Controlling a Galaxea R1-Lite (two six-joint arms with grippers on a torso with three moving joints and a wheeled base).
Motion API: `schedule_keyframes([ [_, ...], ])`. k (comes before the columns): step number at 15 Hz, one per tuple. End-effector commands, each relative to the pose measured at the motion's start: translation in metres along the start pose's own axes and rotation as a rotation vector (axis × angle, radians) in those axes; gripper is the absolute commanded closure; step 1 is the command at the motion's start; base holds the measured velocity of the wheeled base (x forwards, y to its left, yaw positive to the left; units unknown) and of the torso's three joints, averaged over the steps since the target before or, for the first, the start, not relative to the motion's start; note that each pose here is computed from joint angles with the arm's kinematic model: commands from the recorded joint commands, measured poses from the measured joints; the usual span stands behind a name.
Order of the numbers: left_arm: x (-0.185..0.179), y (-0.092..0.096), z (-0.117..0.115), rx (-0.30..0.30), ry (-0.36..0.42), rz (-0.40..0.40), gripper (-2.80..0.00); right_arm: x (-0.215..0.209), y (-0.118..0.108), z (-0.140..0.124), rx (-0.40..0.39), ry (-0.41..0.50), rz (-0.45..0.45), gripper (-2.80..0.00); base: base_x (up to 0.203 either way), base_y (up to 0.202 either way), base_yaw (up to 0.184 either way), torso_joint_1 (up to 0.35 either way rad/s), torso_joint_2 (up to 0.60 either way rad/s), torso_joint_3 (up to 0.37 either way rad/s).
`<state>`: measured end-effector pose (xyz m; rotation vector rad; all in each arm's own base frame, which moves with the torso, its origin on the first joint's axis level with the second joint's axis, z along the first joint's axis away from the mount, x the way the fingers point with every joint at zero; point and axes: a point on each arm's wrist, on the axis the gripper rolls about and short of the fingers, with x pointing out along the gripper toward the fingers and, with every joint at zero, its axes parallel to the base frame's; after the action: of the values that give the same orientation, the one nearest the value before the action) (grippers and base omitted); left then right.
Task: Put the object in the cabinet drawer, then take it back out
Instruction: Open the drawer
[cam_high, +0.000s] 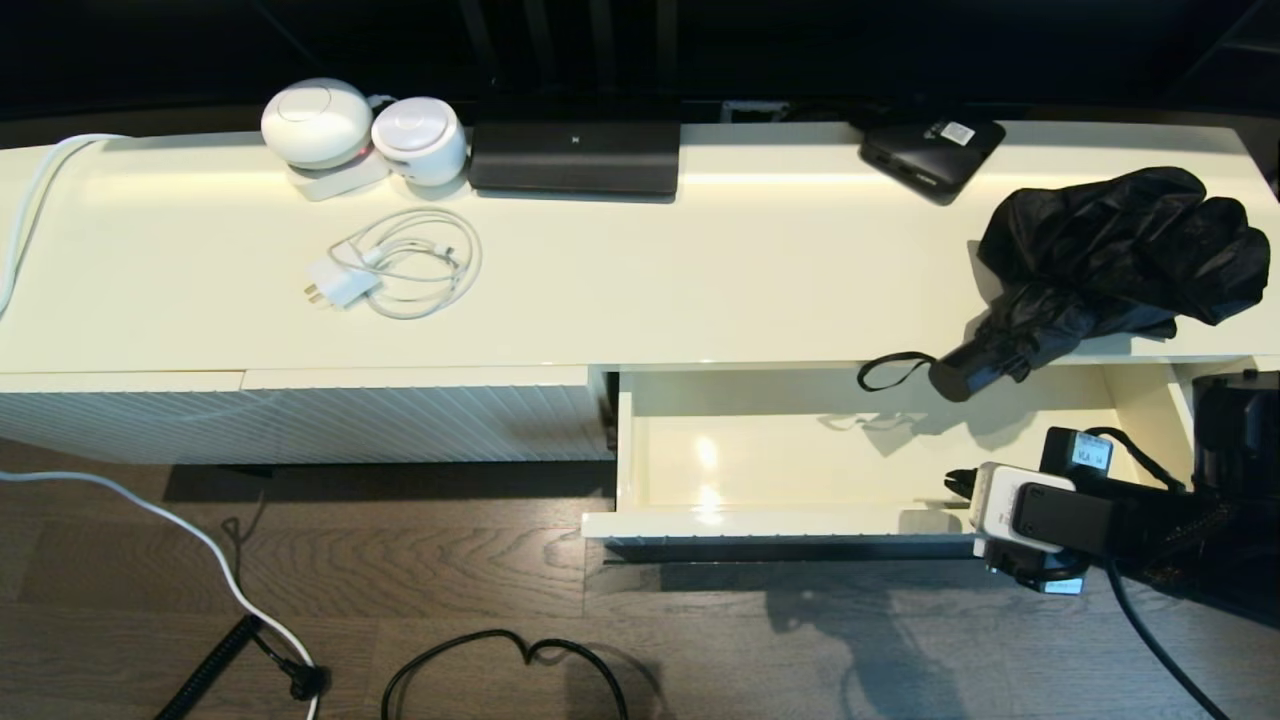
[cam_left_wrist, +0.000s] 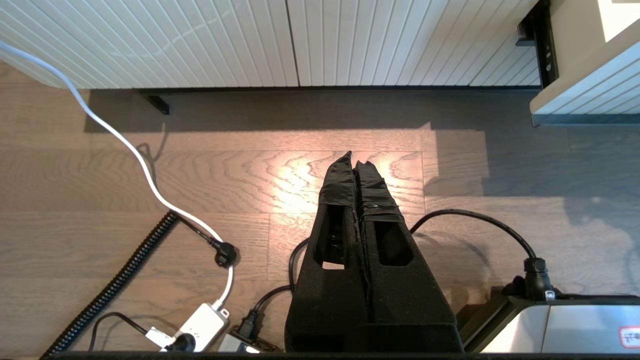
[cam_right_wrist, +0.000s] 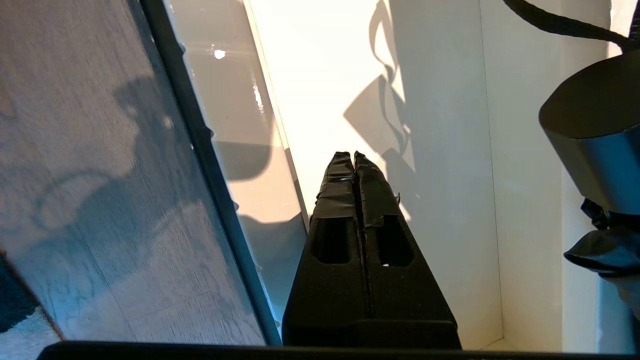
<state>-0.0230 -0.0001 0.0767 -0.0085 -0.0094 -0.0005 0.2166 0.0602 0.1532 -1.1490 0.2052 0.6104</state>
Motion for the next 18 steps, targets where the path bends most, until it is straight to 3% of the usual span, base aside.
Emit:
schedule_keyframes([
  [1, 0.000, 0.000, 0.000, -0.001, -0.001, 0.000, 0.00, -0.006, 0.010, -0.001, -0.008, 0.002, 0.030, 0.00, 0.000, 0.000, 0.000, 0.000, 0.00, 0.000],
  [7, 0.000, 0.000, 0.000, -0.001, -0.001, 0.000, 0.00, -0.016, 0.040, -0.013, 0.003, 0.034, 0.112, 0.00, 0.000, 0.000, 0.000, 0.000, 0.00, 0.000],
  [18, 0.000, 0.000, 0.000, -0.001, -0.001, 0.000, 0.00, -0.030, 0.061, -0.020, 0.013, 0.051, 0.152, 0.00, 0.000, 0.000, 0.000, 0.000, 0.00, 0.000],
])
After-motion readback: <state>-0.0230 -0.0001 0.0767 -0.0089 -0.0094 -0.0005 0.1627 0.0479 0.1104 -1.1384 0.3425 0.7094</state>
